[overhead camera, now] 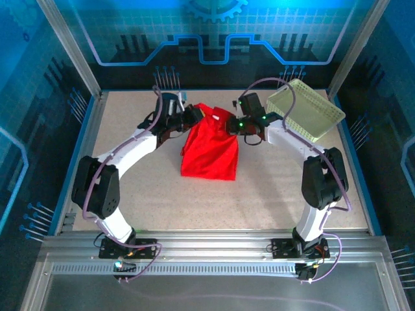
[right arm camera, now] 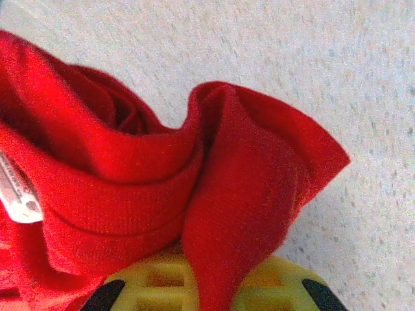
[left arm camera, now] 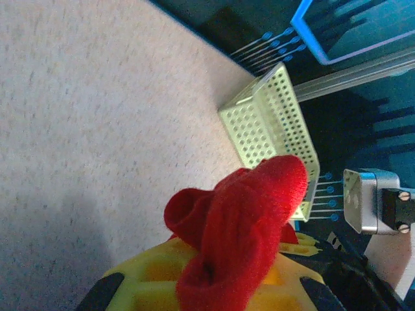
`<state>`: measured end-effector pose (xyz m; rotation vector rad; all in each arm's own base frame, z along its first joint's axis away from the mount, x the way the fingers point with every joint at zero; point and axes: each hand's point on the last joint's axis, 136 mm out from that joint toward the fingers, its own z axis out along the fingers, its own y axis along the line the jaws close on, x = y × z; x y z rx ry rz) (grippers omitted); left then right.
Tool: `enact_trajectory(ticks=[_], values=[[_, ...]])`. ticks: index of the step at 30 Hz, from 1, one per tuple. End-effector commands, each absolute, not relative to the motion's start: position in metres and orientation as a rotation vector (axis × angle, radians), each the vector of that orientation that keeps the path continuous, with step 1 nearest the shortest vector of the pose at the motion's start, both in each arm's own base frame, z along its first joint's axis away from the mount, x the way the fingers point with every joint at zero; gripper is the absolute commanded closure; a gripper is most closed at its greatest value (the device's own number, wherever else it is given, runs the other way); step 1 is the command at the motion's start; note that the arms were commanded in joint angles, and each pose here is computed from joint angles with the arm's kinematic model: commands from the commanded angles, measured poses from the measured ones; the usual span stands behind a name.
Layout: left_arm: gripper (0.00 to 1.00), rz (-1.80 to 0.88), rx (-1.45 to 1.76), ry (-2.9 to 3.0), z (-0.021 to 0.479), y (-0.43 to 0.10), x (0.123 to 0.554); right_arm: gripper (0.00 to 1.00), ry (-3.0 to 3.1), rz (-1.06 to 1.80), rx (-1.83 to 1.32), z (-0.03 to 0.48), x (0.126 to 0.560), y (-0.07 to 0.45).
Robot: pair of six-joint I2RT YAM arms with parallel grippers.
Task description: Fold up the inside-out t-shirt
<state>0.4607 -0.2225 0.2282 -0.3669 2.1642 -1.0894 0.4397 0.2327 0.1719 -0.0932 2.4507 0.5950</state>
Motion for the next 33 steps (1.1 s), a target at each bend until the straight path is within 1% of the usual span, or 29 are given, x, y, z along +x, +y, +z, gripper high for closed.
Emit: enact_trajectory(ticks=[1,3,6,9,16,19,21,23,25,29,33], values=[[1.0,-1.089,-0.223,2.045,0.29,-0.212,0.456,1.0,2.328,0.641,-0.16,0.225,0.445,0.236],[1.0,-1.076,-0.161,1.995,0.307,-0.209,0.446,1.0,2.293,0.648,-0.183,0.238,0.442,0.237],[1.0,-1.097,-0.114,1.959,0.306,-0.207,0.426,1.0,2.256,0.65,-0.239,0.236,0.429,0.24],[1.0,-1.158,-0.08,1.948,0.285,-0.208,0.398,1.0,2.255,0.621,-0.302,0.217,0.407,0.243],[1.0,-1.269,0.037,2.01,0.215,-0.234,0.299,1.0,2.331,0.562,-0.405,0.152,0.334,0.244],[1.0,-1.315,0.075,2.058,0.197,-0.247,0.263,1.0,2.409,0.563,-0.418,0.123,0.296,0.241],[1.0,-1.327,0.066,2.086,0.187,-0.251,0.247,1.0,2.427,0.532,-0.43,0.116,0.275,0.237],[1.0,-1.293,0.026,2.133,0.173,-0.247,0.242,1.0,2.444,0.497,-0.402,0.114,0.261,0.228],[1.0,-1.236,-0.027,2.172,0.159,-0.241,0.246,1.0,2.462,0.486,-0.367,0.113,0.259,0.222],[1.0,-1.064,-0.147,2.252,0.139,-0.226,0.276,1.0,2.471,0.407,-0.293,0.113,0.28,0.214],[1.0,-1.012,-0.276,2.302,0.12,-0.215,0.309,1.0,2.5,0.377,-0.221,0.111,0.31,0.215]])
